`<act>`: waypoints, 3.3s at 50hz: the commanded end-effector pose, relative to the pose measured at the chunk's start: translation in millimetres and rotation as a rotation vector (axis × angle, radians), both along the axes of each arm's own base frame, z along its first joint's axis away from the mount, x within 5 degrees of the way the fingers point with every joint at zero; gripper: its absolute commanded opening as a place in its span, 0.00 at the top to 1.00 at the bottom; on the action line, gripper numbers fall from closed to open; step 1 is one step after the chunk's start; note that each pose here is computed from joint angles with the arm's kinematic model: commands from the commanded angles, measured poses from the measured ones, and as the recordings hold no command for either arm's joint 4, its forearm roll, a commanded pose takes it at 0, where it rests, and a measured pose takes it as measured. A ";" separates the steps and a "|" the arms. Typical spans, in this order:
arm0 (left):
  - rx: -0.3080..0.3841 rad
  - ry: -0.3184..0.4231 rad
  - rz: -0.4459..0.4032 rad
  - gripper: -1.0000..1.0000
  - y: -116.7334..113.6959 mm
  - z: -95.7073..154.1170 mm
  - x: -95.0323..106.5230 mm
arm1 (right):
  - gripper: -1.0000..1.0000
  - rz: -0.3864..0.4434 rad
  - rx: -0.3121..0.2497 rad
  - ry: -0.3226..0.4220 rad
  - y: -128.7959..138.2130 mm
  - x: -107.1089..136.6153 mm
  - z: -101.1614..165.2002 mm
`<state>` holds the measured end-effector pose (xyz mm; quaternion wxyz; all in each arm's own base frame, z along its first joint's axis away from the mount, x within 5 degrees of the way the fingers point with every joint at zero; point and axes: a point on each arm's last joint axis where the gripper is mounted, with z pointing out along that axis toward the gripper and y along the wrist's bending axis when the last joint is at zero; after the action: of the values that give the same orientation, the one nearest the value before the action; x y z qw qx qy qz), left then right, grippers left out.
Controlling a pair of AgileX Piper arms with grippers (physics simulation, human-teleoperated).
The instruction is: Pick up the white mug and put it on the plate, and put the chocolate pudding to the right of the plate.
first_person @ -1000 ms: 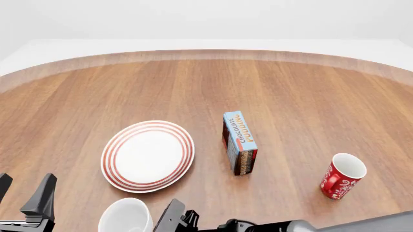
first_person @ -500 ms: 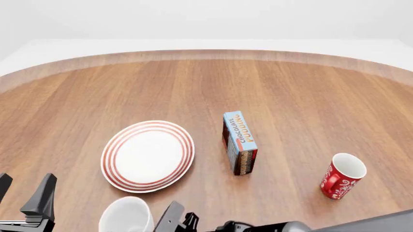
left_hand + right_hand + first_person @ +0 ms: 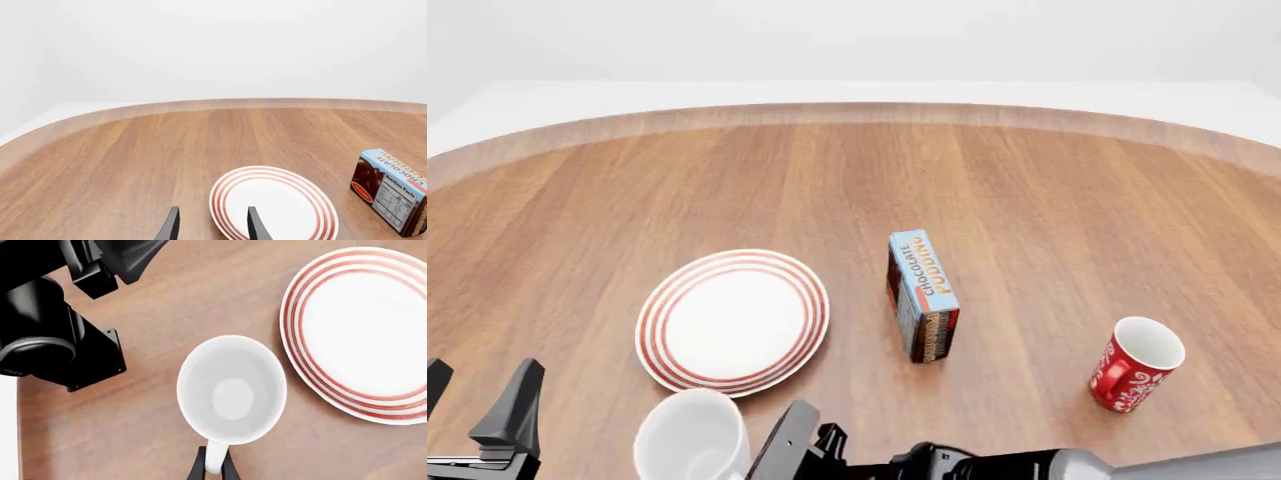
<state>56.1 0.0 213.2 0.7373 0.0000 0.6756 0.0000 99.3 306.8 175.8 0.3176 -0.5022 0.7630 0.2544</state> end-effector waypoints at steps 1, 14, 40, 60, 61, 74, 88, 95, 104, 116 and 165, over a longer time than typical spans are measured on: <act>0.000 0.000 0.000 0.00 0.0 0.0 0.0 | 1.00 -0.006 0.022 -0.021 -5.7 4.0 11.2; 0.000 0.000 0.000 0.00 0.0 0.0 0.0 | 1.00 -0.024 0.054 -0.057 -13.1 13.8 25.8; 0.000 0.000 0.000 0.00 0.0 0.0 0.0 | 1.00 -0.060 0.103 -0.110 -20.8 30.2 48.3; 0.000 0.000 0.000 0.00 0.0 0.0 0.0 | 1.00 -0.108 0.151 -0.153 -25.1 48.1 66.5; 0.000 0.000 0.000 0.00 0.0 0.0 0.0 | 1.00 -0.108 0.151 -0.153 -25.1 48.1 66.5; 0.000 0.000 0.000 0.00 0.0 0.0 0.0 | 1.00 -0.136 0.166 -0.172 -23.0 61.6 74.3; 0.000 0.000 0.000 0.00 0.0 0.0 0.0 | 1.00 -0.160 0.171 -0.185 -18.6 74.8 77.1; 0.000 0.000 0.000 0.00 0.0 0.0 0.0 | 1.00 -0.169 0.174 -0.187 -15.1 80.4 76.7; 0.000 0.000 0.000 0.00 0.0 0.0 0.0 | 1.00 -0.187 0.179 -0.185 -10.9 88.7 75.7; 0.000 0.000 0.000 0.00 0.0 0.0 0.0 | 1.00 -0.212 0.185 -0.178 -6.0 98.9 72.3; 0.000 0.000 0.000 0.00 0.0 0.0 0.0 | 1.00 -0.290 0.174 -0.147 12.4 138.9 44.0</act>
<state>56.1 0.0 213.2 0.7373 0.0000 0.6756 0.0000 235.4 312.0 224.1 0.4517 -0.3774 0.7750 0.2299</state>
